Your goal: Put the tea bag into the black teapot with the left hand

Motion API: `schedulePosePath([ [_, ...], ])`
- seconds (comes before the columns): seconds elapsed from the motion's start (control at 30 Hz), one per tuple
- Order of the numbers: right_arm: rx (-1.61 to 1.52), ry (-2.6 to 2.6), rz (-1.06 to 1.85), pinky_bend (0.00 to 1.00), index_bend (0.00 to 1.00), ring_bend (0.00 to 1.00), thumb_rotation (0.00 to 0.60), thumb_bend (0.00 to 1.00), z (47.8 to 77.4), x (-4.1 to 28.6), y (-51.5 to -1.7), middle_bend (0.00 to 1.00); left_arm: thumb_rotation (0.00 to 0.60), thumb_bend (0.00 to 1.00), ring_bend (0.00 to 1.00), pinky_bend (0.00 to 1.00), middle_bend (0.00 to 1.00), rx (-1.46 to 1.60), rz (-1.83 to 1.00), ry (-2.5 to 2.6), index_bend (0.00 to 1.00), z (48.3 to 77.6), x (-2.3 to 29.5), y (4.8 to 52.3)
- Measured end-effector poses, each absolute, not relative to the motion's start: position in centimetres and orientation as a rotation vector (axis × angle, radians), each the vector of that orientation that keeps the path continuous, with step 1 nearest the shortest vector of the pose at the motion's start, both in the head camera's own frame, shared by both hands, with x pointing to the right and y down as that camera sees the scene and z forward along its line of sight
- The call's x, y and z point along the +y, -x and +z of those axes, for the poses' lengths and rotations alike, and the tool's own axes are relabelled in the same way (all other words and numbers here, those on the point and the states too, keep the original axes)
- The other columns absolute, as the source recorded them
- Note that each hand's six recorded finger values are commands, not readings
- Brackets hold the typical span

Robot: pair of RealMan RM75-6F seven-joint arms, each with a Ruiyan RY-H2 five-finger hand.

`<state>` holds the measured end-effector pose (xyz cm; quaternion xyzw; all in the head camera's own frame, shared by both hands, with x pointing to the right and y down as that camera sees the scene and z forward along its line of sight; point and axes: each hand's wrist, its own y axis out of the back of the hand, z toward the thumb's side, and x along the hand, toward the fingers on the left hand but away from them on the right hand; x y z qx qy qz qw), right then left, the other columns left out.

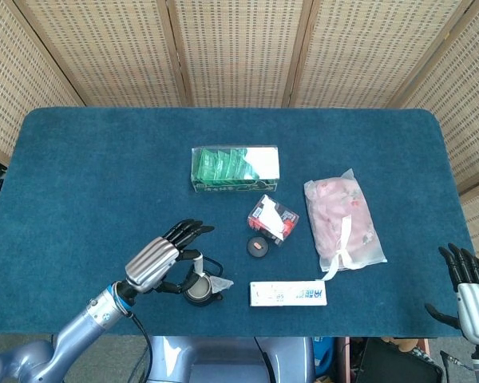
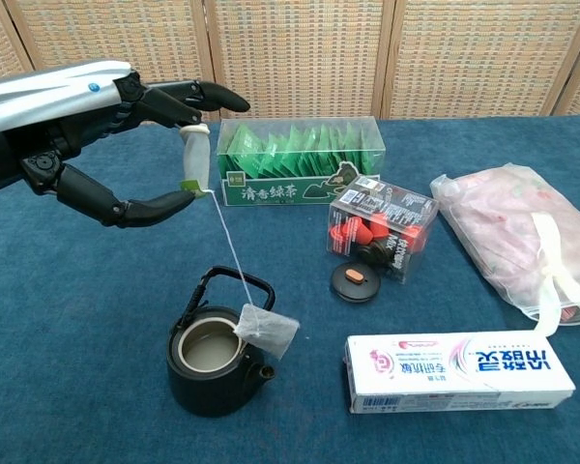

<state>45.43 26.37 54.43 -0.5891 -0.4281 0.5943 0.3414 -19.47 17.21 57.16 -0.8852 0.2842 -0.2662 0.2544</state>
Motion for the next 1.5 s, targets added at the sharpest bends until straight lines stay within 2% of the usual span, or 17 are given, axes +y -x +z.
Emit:
schedulePosePath([
  [1.5,-1.095,1.537,1.548,0.14,0.07,0.03,0.6,0.0,54.4,26.1,-44.8,0.11,0.6,0.43,0.0,0.0,0.1,0.918,-0.895,2.356,0.61,58.0,17.3,25.7],
])
